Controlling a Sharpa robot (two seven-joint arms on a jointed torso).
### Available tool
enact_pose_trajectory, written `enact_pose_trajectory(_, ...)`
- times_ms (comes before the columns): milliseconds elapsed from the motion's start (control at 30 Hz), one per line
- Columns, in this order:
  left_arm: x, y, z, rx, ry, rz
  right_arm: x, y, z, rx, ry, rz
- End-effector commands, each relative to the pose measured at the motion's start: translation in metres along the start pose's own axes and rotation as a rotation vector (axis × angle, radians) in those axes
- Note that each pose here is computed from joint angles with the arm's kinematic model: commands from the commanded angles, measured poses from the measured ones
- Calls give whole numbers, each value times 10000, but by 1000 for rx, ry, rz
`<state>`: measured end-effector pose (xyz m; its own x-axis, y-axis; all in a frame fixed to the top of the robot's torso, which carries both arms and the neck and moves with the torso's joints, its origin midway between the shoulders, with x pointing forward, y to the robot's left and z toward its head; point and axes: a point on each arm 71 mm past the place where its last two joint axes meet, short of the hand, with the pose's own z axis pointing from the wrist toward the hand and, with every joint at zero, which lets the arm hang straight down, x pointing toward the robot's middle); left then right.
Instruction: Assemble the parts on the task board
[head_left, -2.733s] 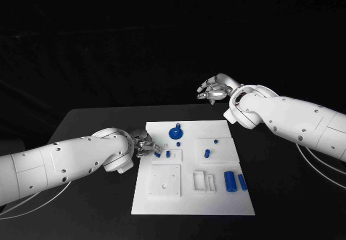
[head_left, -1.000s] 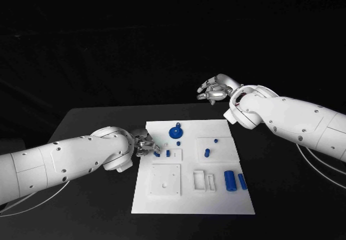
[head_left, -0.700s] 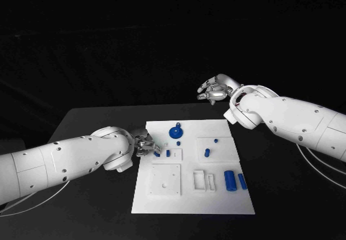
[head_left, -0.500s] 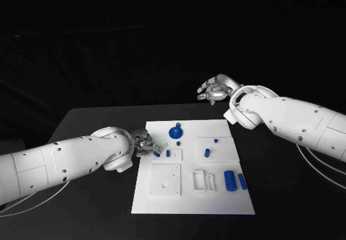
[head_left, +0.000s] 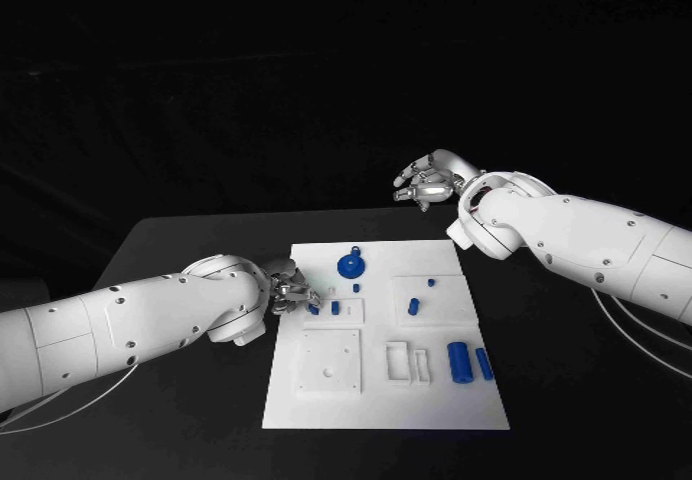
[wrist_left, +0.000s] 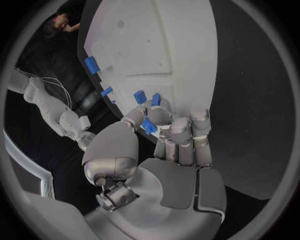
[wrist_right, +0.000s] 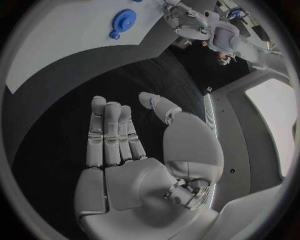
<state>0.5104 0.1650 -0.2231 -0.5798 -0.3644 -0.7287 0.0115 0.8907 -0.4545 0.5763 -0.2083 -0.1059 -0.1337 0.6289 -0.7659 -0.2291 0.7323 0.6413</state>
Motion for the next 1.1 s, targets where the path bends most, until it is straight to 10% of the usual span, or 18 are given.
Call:
enact_pose_trajectory(33,88,-15,11,2,33,24,8,10,0,-11,10,2)
enact_pose_trajectory(1100,114,-11,33,-1,42,21,32,2,2,-11,14,5)
